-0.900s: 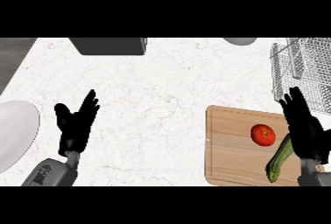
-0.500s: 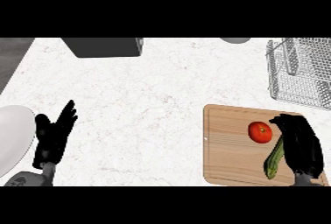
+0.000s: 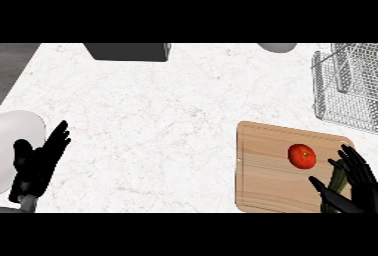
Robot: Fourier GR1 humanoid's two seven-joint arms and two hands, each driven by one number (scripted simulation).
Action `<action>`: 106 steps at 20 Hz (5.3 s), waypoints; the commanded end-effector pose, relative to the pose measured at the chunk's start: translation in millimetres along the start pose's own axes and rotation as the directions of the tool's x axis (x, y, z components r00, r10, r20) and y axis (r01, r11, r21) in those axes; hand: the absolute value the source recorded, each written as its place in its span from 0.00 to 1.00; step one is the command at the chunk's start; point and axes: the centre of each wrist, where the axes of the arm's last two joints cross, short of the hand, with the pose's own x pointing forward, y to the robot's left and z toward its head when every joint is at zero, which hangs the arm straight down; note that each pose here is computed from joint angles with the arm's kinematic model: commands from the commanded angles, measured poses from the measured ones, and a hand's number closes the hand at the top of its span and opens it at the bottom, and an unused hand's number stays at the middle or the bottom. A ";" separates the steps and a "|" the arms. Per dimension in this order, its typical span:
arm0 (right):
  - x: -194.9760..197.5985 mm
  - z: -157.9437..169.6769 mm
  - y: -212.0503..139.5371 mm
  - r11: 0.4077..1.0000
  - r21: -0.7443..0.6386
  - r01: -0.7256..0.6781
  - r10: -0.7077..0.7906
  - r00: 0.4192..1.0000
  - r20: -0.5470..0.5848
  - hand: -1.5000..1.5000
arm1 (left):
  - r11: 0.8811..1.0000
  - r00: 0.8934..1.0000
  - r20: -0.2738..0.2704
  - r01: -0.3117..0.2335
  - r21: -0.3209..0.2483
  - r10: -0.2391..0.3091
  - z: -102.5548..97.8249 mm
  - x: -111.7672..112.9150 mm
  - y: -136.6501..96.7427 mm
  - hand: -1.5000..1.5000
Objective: Pick the tomato from the cutting board and place it in the tiered basket
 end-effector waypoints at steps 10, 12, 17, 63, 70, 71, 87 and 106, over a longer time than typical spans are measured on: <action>110.4 -66.6 -9.3 0.841 0.415 -0.347 0.449 0.875 -0.180 0.00 | 1.000 1.000 -0.024 -0.006 0.001 0.006 -0.8 -1.7 12.8 0.50; 120.5 -77.1 6.7 0.843 0.413 -0.345 0.444 0.879 -0.173 0.00 | 1.000 1.000 0.008 0.009 -0.008 -0.009 21.0 -25.0 -1.4 0.50; 133.0 -76.6 17.0 0.806 0.492 -0.330 0.501 0.822 -0.269 0.00 | 1.000 1.000 -0.006 -0.001 -0.006 0.001 10.3 -21.7 27.4 0.50; 83.6 -85.4 39.0 0.783 0.562 -0.266 0.533 0.753 -0.386 0.00 | 1.000 1.000 0.002 -0.011 0.005 0.011 10.0 -21.9 29.3 0.50; 49.4 -94.6 58.9 0.789 0.561 -0.250 0.521 0.756 -0.397 0.00 | 1.000 1.000 0.012 -0.013 -0.005 0.013 7.4 -26.2 25.2 0.50; 48.4 -94.2 55.9 0.778 0.582 -0.236 0.526 0.750 -0.400 0.00 | 1.000 1.000 -0.007 -0.009 -0.014 0.009 9.2 -1.4 11.5 0.50; 41.7 -76.0 60.5 0.833 0.459 -0.309 0.457 0.852 -0.255 1.00 | 1.000 1.000 -0.012 -0.008 0.011 0.008 8.7 -12.2 19.7 0.50; 229.0 -27.9 256.1 0.477 -0.119 -0.871 0.879 0.472 0.067 1.00 | 1.000 1.000 0.000 -0.005 -0.002 0.005 -0.2 -1.7 11.1 0.50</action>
